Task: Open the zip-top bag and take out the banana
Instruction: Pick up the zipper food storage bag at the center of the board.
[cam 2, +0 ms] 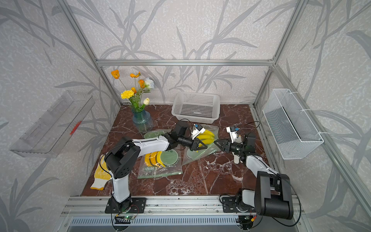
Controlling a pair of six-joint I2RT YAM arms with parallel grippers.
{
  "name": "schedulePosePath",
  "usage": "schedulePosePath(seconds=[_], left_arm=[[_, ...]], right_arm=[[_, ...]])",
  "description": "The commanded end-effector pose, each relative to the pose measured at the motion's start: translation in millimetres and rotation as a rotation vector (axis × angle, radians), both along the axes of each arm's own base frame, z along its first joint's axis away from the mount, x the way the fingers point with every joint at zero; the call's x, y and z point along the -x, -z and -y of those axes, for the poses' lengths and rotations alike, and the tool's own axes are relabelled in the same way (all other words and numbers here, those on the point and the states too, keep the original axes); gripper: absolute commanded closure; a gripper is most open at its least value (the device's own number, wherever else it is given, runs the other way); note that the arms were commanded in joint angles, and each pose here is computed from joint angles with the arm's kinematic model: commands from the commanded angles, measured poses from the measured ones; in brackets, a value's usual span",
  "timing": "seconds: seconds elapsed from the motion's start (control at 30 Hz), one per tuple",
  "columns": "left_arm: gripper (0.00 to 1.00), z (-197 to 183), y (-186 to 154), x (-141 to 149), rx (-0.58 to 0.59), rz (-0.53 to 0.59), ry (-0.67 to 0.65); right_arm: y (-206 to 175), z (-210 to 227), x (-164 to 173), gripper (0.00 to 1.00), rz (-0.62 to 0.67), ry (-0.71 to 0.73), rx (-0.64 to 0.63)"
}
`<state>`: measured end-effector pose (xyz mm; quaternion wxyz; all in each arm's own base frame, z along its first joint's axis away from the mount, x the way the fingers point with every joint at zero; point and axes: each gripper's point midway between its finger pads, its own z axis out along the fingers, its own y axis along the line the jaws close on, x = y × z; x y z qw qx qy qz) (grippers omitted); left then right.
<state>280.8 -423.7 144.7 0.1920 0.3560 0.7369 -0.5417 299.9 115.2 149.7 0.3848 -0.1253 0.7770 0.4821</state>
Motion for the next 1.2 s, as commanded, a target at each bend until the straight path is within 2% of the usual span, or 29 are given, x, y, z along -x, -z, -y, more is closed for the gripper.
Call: schedulePosePath(seconds=[0.0,0.23,0.83,1.07,1.17], left_arm=[[1.0,-3.0,0.5,-4.6,0.02,0.001,-0.004],[1.0,-4.5,1.0,-6.9,0.024,-0.006,-0.01],[1.0,-4.8,4.7,-9.2,0.019,-0.008,-0.024],[1.0,-5.6,6.5,-9.0,0.012,-0.008,-0.029],[1.0,-6.1,7.8,-9.2,0.004,-0.007,-0.031]], right_arm=[[-6.4,-1.1,-3.4,0.57,0.013,-0.017,0.005],[-4.7,-1.0,-4.7,0.58,0.002,-0.019,0.002],[-5.4,-2.7,-4.0,0.84,0.001,-0.036,-0.012],[-5.7,-3.4,-3.5,0.91,0.003,-0.04,-0.014],[-6.1,-3.8,-3.0,0.98,0.005,-0.041,-0.013]])
